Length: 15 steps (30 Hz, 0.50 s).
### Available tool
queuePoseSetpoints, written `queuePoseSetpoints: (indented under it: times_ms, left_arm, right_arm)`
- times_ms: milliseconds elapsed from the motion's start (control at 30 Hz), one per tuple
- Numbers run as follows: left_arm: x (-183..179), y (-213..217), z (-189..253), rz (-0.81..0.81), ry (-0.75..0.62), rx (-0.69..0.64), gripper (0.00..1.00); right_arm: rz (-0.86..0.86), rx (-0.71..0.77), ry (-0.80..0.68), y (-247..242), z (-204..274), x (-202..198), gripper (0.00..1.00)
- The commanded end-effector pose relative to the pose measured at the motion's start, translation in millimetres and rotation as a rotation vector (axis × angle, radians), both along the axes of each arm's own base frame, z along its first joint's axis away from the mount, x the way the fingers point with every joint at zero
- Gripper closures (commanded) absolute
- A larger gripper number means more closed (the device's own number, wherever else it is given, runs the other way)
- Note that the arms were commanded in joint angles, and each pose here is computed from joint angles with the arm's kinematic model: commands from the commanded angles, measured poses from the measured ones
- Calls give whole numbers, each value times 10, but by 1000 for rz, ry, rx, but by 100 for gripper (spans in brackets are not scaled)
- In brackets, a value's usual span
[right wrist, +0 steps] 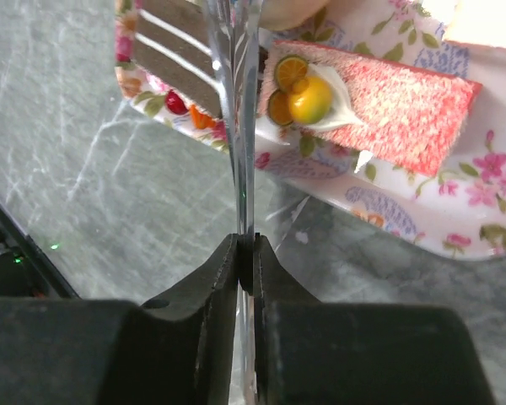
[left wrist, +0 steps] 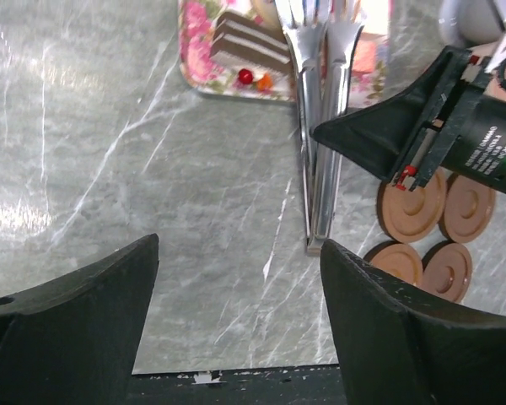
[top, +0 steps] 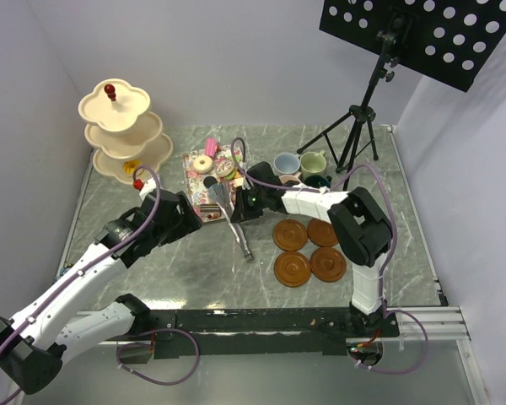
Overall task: Serve the afternoon tea
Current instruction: Pick up the clamp from the tray.
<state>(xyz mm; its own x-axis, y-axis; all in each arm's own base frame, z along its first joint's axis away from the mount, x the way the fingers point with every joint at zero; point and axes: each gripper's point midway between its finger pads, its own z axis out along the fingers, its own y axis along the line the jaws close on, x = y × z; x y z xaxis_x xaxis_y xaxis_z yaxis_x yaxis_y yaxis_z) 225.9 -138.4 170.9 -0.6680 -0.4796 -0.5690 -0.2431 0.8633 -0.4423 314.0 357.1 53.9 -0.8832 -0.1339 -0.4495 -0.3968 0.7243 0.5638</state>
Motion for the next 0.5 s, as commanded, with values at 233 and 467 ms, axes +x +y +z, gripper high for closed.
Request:
queuePoseSetpoints:
  times_ms: [233,467]
  left_arm:
    - [385,-81,1087,-65,-255,-136,0]
    - [702,-124,1470,-159,-344,-347,0]
  right_arm:
    - [-49,151,-142,-89,1357,-113,100]
    - [29,352,-214,-202,2277,-539,100]
